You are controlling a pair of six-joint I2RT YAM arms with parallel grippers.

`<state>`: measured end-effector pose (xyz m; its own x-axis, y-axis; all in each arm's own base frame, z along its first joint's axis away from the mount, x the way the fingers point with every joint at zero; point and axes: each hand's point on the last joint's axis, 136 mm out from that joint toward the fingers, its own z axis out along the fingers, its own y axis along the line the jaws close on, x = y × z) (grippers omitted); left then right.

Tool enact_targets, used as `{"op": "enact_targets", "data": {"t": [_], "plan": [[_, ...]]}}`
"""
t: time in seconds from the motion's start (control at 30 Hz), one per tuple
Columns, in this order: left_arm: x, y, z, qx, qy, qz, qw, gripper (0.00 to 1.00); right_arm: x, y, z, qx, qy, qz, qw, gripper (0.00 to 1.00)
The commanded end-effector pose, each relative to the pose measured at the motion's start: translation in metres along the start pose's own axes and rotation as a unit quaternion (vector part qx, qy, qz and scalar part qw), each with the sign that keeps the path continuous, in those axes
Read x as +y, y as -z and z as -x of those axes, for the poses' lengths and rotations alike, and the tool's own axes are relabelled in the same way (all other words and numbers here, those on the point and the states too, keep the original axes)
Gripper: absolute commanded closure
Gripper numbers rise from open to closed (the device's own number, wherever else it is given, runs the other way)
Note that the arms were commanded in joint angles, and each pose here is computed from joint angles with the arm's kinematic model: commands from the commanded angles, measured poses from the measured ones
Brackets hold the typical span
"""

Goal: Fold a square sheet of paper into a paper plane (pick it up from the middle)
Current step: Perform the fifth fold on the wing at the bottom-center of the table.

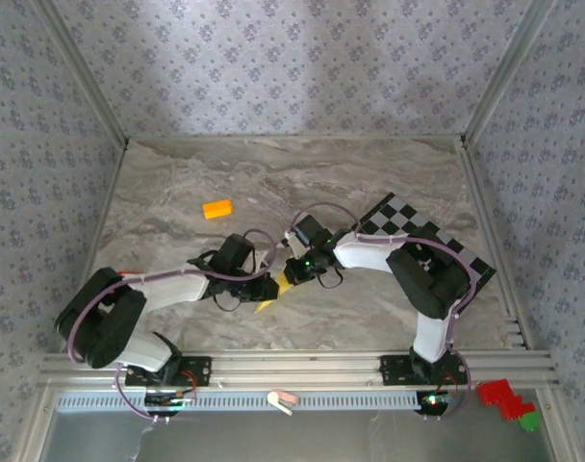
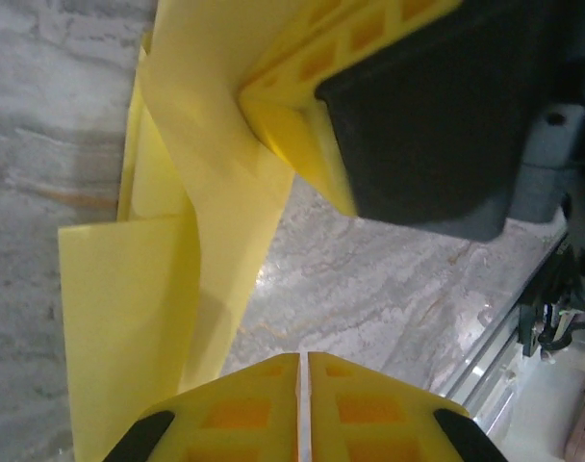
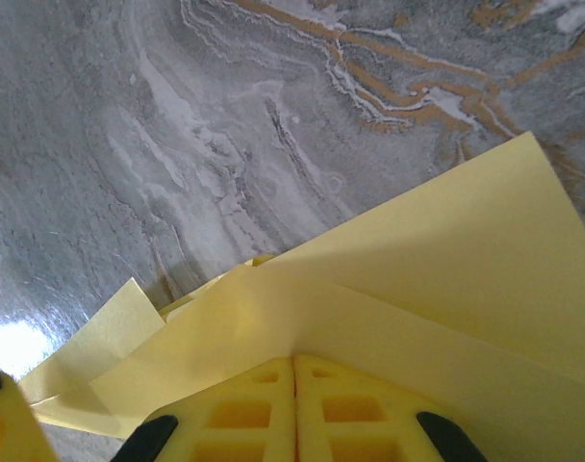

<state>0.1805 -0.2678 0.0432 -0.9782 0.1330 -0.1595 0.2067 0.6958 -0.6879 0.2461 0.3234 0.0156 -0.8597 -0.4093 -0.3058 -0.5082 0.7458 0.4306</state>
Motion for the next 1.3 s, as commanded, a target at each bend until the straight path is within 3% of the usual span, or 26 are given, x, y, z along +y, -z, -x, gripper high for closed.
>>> {"op": "enact_targets", "data": {"t": [0.0, 0.8, 1.27], "plan": [[-0.003, -0.003, 0.015, -0.013, -0.016, -0.007, 1.0, 0.9, -0.066, -0.022, -0.067, 0.104, -0.048, -0.122, 0.986, 0.92], [0.059, -0.015, -0.013, 0.014, 0.048, 0.046, 0.998, 0.93, -0.066, -0.022, -0.064, 0.102, -0.046, -0.116, 0.987, 0.91], [0.083, -0.026, -0.041, 0.05, 0.101, 0.061, 0.992, 0.98, -0.005, 0.011, -0.001, 0.014, -0.031, -0.002, 0.999, 0.85]]}}
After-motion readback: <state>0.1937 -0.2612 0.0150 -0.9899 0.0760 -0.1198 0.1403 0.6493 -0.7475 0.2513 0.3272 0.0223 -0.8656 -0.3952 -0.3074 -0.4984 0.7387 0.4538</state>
